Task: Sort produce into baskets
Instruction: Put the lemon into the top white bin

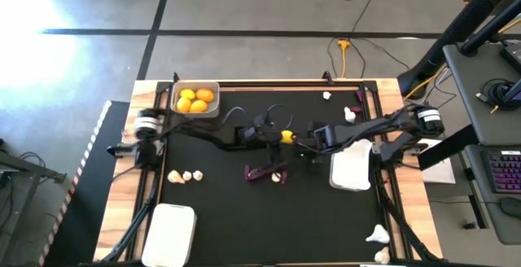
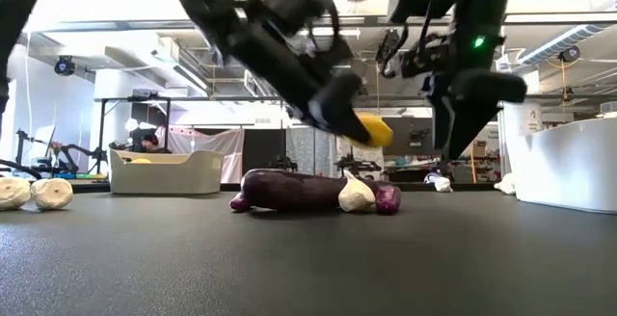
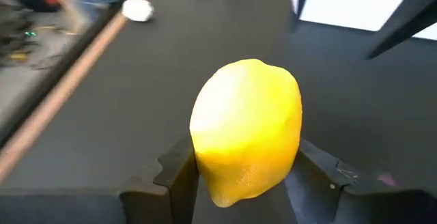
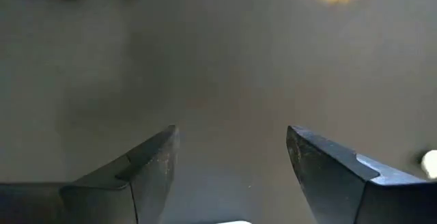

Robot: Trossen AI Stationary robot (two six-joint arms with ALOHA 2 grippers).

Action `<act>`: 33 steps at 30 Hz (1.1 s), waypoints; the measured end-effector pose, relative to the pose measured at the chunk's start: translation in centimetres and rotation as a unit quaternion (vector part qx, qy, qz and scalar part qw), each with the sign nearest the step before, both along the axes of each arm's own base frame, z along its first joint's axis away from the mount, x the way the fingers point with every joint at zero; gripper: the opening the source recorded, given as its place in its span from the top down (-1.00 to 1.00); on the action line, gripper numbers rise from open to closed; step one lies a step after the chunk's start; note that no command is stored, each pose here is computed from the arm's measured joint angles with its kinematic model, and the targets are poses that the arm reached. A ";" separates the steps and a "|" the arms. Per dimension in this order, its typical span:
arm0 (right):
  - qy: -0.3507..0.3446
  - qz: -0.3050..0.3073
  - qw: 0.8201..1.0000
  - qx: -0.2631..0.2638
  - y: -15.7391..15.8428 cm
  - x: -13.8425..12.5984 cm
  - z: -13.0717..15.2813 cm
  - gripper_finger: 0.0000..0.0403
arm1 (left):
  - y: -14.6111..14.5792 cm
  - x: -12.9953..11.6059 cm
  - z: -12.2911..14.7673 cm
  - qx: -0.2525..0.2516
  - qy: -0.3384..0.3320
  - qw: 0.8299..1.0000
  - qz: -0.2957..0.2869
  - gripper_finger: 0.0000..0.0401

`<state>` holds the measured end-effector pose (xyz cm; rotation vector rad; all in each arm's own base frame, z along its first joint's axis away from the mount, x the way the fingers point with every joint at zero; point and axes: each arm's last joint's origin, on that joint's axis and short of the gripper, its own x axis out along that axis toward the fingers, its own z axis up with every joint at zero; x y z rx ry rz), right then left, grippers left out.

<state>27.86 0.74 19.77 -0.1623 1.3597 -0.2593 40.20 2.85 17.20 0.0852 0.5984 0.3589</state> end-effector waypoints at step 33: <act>-0.186 0.077 0.977 0.074 9.4 -0.3 1.9 -0.24 | 12.3 -22.4 1.4 -0.118 0.065 0.852 0.505 -0.08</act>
